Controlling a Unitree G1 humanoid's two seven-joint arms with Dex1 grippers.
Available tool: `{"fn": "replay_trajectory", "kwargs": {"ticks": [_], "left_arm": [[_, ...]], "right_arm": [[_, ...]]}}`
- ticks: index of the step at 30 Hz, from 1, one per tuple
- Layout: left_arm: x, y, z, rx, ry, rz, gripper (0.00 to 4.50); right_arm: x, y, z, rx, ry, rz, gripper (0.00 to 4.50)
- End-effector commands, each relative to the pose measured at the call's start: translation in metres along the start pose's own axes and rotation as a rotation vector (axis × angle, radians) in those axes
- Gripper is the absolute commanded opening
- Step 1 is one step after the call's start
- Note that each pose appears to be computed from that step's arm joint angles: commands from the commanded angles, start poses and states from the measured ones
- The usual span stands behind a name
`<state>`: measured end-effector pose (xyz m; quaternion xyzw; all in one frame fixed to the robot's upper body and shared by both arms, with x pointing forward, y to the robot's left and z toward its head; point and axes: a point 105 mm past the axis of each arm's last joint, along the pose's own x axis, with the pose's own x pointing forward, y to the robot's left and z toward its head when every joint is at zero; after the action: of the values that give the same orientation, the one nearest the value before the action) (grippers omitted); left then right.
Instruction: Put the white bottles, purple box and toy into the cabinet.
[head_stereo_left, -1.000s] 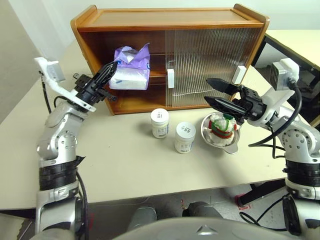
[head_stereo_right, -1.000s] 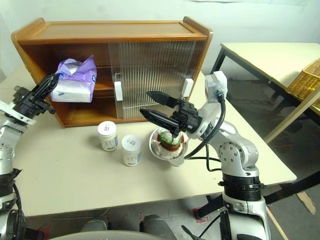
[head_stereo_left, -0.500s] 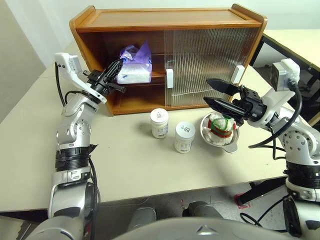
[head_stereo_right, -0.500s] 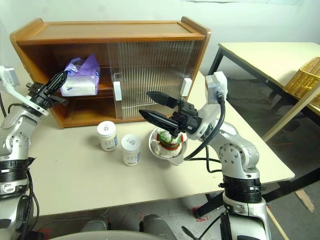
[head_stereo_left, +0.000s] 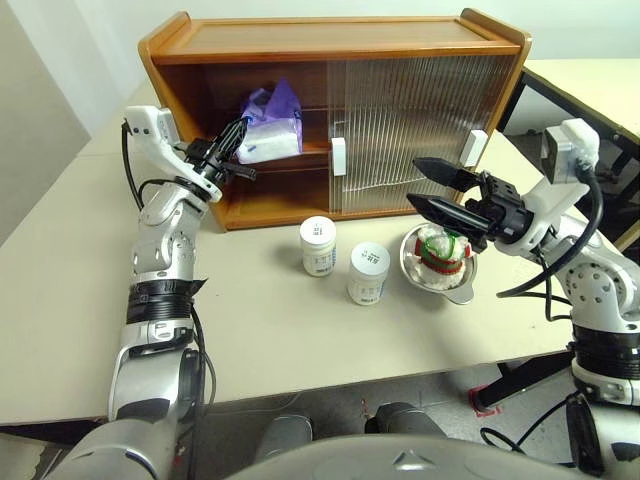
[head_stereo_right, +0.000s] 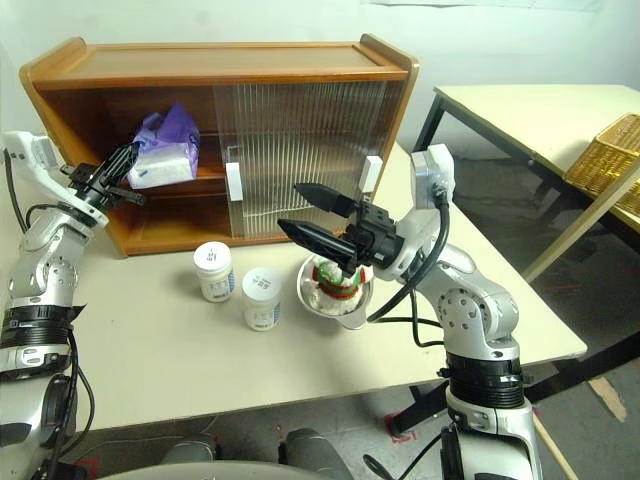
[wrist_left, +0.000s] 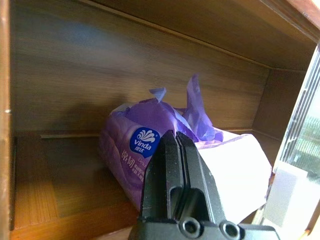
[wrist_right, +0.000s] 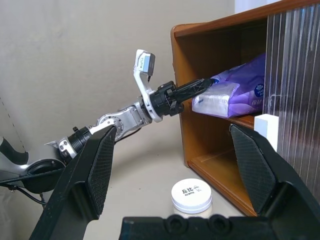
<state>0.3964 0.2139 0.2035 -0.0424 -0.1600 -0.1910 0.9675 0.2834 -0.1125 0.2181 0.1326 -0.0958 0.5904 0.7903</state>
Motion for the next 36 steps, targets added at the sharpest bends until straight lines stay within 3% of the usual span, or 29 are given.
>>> {"fn": "replay_trajectory", "kwargs": {"ticks": [1, 11, 19, 25, 29, 36], "left_arm": [[0.004, -0.004, 0.000, 0.007, -0.007, -0.011, 0.98], [0.001, -0.012, 0.022, 0.001, -0.131, -0.041, 4.49], [-0.006, -0.026, 0.041, -0.010, -0.232, -0.102, 4.49], [-0.026, -0.051, 0.033, -0.046, -0.166, -0.196, 4.49], [-0.037, -0.057, 0.022, -0.090, -0.096, -0.171, 3.57], [-0.037, -0.074, -0.018, -0.136, 0.063, -0.092, 1.07]], "right_arm": [[-0.001, 0.003, 0.004, -0.021, -0.011, 0.001, 4.50], [-0.001, 0.003, 0.003, -0.011, -0.009, 0.001, 4.50], [-0.001, 0.003, 0.001, -0.003, -0.006, 0.005, 4.50], [-0.002, 0.002, 0.001, -0.004, -0.002, 0.005, 4.50], [-0.003, 0.002, 0.002, -0.003, 0.002, 0.003, 4.50], [-0.003, 0.002, 0.002, -0.002, 0.007, 0.006, 4.50]]}}
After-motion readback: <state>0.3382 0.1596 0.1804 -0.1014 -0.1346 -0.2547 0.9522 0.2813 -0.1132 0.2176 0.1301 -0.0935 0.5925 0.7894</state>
